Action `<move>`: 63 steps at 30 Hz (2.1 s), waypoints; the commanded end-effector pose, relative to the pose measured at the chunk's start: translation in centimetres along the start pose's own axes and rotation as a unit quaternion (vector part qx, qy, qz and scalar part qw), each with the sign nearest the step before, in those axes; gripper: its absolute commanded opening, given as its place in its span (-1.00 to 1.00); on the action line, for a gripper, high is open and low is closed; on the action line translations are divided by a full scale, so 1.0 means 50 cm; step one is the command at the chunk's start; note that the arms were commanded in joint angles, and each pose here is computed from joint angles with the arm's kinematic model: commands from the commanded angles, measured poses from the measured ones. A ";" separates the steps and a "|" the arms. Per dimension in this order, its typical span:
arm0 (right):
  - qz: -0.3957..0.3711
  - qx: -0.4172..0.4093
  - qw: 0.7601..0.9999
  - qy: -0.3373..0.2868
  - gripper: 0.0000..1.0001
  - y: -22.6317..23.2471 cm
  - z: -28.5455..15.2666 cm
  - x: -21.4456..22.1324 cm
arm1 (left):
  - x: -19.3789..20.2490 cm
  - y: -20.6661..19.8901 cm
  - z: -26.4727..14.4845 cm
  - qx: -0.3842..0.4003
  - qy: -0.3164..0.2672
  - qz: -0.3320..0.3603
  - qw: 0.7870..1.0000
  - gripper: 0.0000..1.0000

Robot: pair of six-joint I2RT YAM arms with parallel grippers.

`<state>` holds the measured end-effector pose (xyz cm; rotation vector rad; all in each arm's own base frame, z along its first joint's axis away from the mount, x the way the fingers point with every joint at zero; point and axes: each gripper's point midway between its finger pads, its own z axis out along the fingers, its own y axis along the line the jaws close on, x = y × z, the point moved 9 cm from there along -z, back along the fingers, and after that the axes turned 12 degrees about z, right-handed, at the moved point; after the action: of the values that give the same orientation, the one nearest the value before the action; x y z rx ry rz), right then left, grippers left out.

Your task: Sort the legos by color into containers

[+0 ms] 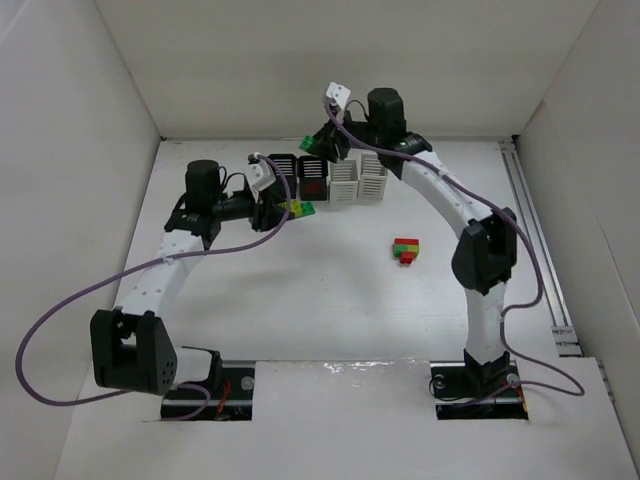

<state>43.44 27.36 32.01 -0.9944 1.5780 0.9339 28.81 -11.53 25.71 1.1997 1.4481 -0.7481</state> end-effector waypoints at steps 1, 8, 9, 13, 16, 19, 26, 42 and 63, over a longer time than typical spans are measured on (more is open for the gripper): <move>0.019 0.035 0.998 -0.053 -0.94 -0.022 0.073 -0.032 | -0.013 0.004 -0.034 -0.033 -0.009 0.004 0.999 -1.00; 0.044 0.028 0.995 -0.082 -0.94 -0.034 0.169 -0.008 | 0.013 0.005 -0.093 -0.084 0.002 -0.028 0.996 -1.00; 0.046 0.026 0.996 -0.078 -0.94 -0.025 0.182 0.001 | 0.013 0.005 -0.093 -0.084 0.002 -0.028 0.996 -1.00; 0.040 0.026 0.995 -0.086 -0.94 -0.015 0.215 0.013 | 0.018 0.009 -0.105 -0.100 0.005 -0.032 0.994 -1.00; 0.042 0.036 0.995 -0.085 -0.94 -0.012 0.247 0.033 | 0.016 0.010 -0.112 -0.110 0.005 -0.034 0.993 -1.00; 0.039 0.048 0.994 -0.092 -0.92 -0.026 0.262 0.045 | 0.010 0.011 -0.114 -0.117 0.004 -0.031 0.993 -1.00; 0.042 0.072 0.992 -0.092 -0.89 -0.032 0.295 0.069 | 0.002 0.020 -0.115 -0.123 0.005 -0.021 0.992 -1.00; 0.033 0.136 0.985 -0.097 -0.68 -0.062 0.320 0.102 | -0.011 0.052 -0.107 -0.122 -0.004 -0.020 0.992 -1.00; 0.050 0.006 0.984 -0.171 0.14 -0.053 0.113 -0.005 | -0.030 0.101 -0.135 -0.155 -0.077 -0.085 0.981 -1.00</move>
<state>48.56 36.63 19.79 -0.6870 1.6686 0.9360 30.64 -4.33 26.75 0.8004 1.5961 -0.6477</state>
